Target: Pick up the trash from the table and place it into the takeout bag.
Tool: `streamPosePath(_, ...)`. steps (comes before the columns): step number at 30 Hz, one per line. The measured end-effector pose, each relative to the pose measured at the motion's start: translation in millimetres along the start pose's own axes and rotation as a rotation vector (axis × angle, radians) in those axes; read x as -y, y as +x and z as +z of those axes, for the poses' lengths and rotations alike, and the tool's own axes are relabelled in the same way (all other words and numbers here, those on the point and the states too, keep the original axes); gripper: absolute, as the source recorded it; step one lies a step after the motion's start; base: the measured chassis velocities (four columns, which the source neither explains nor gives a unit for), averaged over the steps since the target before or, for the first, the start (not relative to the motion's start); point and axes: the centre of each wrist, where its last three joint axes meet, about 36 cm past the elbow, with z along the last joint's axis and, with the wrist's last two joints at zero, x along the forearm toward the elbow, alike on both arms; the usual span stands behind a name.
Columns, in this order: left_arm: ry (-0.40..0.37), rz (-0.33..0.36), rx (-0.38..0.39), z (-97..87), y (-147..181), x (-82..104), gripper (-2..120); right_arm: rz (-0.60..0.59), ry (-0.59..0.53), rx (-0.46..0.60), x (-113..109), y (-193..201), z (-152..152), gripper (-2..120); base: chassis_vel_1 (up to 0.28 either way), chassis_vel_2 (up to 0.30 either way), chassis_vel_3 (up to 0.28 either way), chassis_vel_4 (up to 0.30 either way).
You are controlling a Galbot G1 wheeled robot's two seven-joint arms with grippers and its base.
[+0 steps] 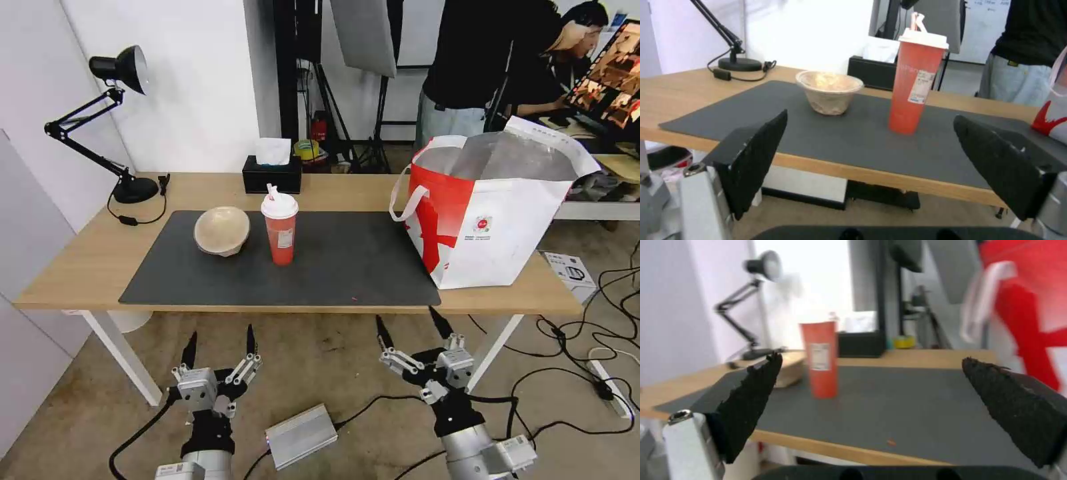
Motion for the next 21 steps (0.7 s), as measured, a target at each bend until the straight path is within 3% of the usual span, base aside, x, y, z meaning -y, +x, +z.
streamPosePath(8,0.001,-0.006,0.007,-1.9,1,-0.9,100,-0.136,0.008,0.065,18,-29,-7,100,0.0,0.0,0.0,0.0)
streamPosePath(21,0.008,-0.016,0.009,-2.3,0,-1.5,100,-0.215,0.027,0.094,29,-61,-19,100,0.0,0.0,0.0,0.0)
